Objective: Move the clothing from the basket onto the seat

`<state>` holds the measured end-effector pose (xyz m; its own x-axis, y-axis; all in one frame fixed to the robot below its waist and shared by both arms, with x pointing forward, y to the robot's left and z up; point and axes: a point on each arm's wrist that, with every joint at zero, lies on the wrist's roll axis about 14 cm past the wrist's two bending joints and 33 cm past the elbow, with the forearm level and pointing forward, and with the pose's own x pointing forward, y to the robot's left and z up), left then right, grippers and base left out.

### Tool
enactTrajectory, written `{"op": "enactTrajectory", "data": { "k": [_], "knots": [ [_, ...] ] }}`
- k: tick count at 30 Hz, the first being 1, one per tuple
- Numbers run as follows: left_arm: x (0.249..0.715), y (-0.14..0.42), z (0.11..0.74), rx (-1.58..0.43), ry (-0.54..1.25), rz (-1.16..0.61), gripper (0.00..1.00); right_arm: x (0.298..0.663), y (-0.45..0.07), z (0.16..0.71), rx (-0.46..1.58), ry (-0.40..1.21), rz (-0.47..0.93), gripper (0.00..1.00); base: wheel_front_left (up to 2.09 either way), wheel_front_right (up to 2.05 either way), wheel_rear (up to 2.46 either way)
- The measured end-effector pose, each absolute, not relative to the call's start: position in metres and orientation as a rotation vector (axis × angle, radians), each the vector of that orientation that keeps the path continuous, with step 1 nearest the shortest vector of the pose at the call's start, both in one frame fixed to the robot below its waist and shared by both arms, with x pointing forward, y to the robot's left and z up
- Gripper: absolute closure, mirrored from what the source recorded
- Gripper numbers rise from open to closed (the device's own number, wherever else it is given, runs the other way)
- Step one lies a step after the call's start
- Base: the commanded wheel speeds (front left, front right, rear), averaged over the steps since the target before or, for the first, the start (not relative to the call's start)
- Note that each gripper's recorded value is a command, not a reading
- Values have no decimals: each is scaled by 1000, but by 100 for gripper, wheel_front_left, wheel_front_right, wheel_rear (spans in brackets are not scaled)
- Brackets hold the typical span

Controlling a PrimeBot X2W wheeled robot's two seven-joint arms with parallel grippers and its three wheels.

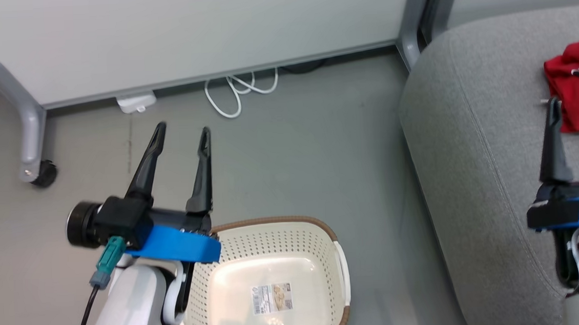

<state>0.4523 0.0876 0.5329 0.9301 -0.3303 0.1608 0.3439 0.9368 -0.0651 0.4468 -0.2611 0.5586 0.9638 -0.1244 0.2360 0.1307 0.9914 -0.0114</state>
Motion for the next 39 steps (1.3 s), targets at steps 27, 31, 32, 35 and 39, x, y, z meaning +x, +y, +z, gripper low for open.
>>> {"op": "enactTrajectory", "data": {
  "k": [27, 31, 32, 35, 39],
  "knots": [
    [371, 170, 516, -94, -107, -80, 0, 386, -188, 526, 42, -142, 45, 0, 0, 0, 0],
    [367, 172, 514, -83, -103, -72, 0, 381, -187, 521, 48, -128, 46, 0, 0, 0, 0],
    [366, 171, 513, -80, -100, -74, 0, 380, -187, 520, 48, -124, 47, 0, 0, 0, 0],
    [365, 172, 514, -81, -104, -72, 0, 378, -187, 519, 56, -121, 48, 0, 0, 0, 0],
    [364, 171, 515, -79, -105, -76, 0, 377, -186, 518, 68, -120, 48, 0, 0, 0, 0]
  ]
}}
